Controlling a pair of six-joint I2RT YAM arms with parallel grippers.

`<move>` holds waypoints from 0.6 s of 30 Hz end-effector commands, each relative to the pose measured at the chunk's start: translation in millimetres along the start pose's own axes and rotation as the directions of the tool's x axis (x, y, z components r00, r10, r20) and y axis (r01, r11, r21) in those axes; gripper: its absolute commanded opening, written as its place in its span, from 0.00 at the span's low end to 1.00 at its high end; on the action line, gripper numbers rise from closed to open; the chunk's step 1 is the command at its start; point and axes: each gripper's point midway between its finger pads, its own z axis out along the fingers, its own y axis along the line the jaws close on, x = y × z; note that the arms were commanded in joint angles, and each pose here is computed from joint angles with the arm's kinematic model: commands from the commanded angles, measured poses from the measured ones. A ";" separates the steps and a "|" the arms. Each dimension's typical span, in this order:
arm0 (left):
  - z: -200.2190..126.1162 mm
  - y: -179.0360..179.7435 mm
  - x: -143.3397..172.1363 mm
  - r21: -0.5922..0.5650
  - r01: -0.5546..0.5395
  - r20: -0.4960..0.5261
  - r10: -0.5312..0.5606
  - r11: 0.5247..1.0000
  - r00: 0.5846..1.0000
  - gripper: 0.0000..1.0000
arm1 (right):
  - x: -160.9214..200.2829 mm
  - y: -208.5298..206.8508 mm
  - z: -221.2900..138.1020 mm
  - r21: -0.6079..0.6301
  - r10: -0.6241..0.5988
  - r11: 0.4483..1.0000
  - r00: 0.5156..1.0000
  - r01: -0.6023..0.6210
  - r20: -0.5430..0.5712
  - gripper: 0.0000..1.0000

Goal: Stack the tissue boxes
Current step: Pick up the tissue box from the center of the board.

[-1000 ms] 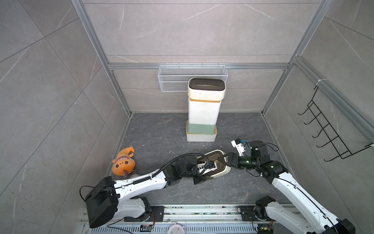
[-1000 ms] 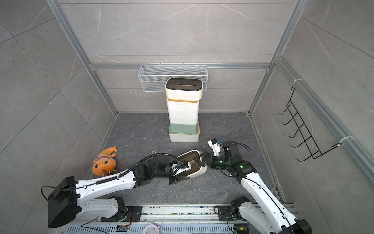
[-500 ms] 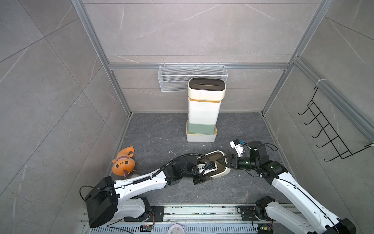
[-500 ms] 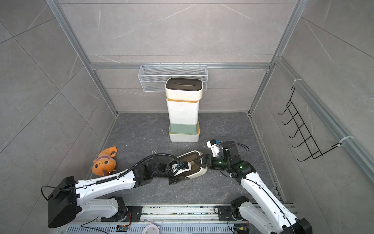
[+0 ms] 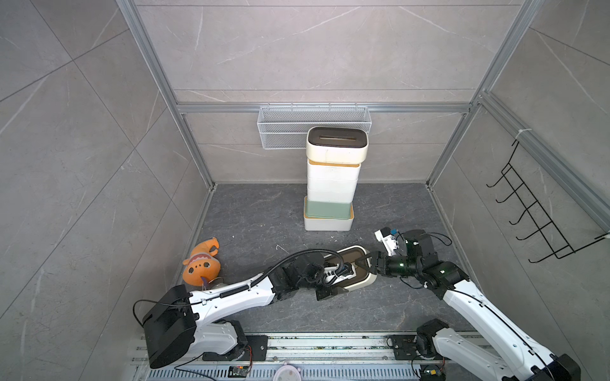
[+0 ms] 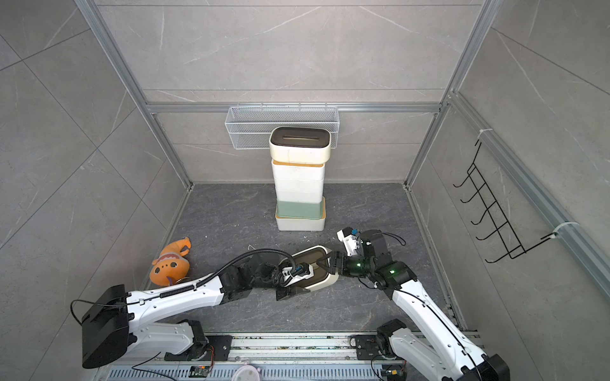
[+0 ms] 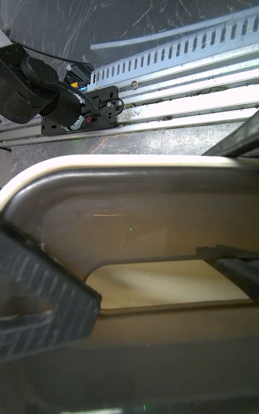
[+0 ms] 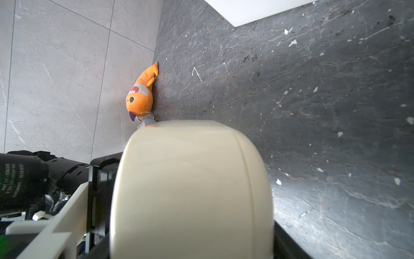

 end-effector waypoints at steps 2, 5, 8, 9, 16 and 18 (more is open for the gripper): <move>-8.6 13.1 -42.2 -0.044 -0.013 0.099 0.017 0.999 0.995 0.48 | -2.0 2.4 -4.1 0.028 -0.054 0.998 0.999 0.054 0.002 0.57; -8.0 13.6 -41.7 -0.042 -0.007 0.084 0.010 0.999 0.996 0.51 | -2.2 4.3 -4.7 0.024 -0.058 0.998 0.998 0.058 0.001 0.54; -6.0 15.3 -41.6 -0.043 0.003 0.073 0.000 0.999 0.997 0.54 | -3.0 5.4 -5.1 0.023 -0.061 0.998 0.998 0.061 0.003 0.51; -5.4 15.9 -41.5 -0.044 0.008 0.071 -0.004 0.999 0.997 0.56 | -3.4 5.6 -5.3 0.024 -0.062 0.998 0.998 0.062 0.004 0.49; -0.1 21.4 -40.5 -0.057 0.034 0.043 -0.032 0.998 0.999 0.64 | -1.5 6.2 -4.7 0.021 -0.060 0.998 0.998 0.060 0.000 0.46; 0.5 22.8 -40.2 -0.062 0.037 0.035 -0.035 0.997 0.999 0.65 | -1.5 6.7 -4.8 0.021 -0.062 0.998 0.998 0.062 0.001 0.46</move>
